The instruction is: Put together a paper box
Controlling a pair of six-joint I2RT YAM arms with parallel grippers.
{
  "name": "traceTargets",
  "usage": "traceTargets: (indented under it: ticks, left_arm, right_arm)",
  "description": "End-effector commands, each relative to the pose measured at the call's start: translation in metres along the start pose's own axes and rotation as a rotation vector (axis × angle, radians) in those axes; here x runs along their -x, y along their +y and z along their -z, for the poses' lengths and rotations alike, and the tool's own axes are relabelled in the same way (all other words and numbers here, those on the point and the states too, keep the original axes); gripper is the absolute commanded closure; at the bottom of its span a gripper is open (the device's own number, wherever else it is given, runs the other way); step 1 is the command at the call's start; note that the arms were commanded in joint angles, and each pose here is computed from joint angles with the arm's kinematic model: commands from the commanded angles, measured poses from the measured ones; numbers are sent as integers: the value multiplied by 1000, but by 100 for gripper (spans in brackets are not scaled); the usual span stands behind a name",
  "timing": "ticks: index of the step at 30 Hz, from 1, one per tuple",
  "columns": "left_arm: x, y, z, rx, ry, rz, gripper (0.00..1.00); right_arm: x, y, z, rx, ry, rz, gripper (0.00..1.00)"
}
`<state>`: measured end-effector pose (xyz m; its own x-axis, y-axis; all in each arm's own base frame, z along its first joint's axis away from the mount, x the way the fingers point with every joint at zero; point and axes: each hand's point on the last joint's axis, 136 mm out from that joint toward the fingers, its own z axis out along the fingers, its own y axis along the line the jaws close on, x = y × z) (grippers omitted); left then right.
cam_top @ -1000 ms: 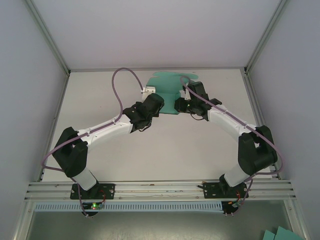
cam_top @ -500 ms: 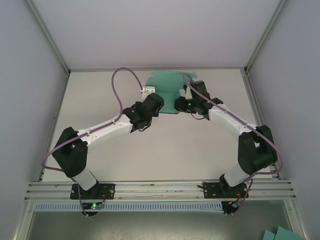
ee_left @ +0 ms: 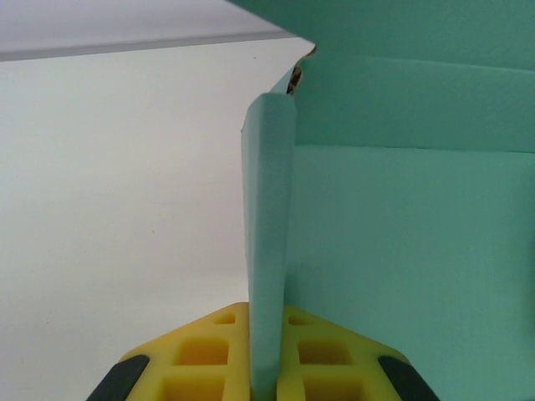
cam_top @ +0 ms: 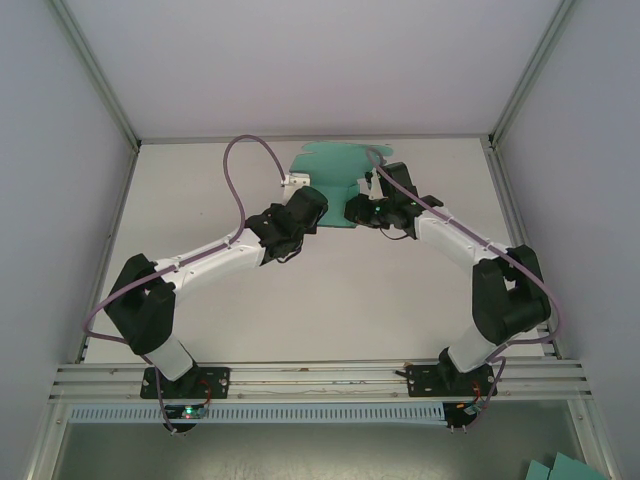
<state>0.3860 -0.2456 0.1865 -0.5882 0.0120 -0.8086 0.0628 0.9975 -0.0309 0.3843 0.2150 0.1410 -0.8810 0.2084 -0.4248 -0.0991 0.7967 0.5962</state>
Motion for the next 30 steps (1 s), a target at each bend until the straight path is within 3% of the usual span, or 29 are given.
traceTargets:
  ticks: [1, 10, 30]
  left_arm:
    - [20, -1, 11, -31, -50, 31, 100]
    - [17, 5, 9, 3, -45, 10, 100]
    - [-2, 13, 2, 33, -28, 0, 100]
  right_arm:
    - [11, 1, -4, 36, -24, -69, 75]
    - [25, -22, 15, -81, -97, -95, 74]
    - [39, -6, 36, 13, -129, -82, 62]
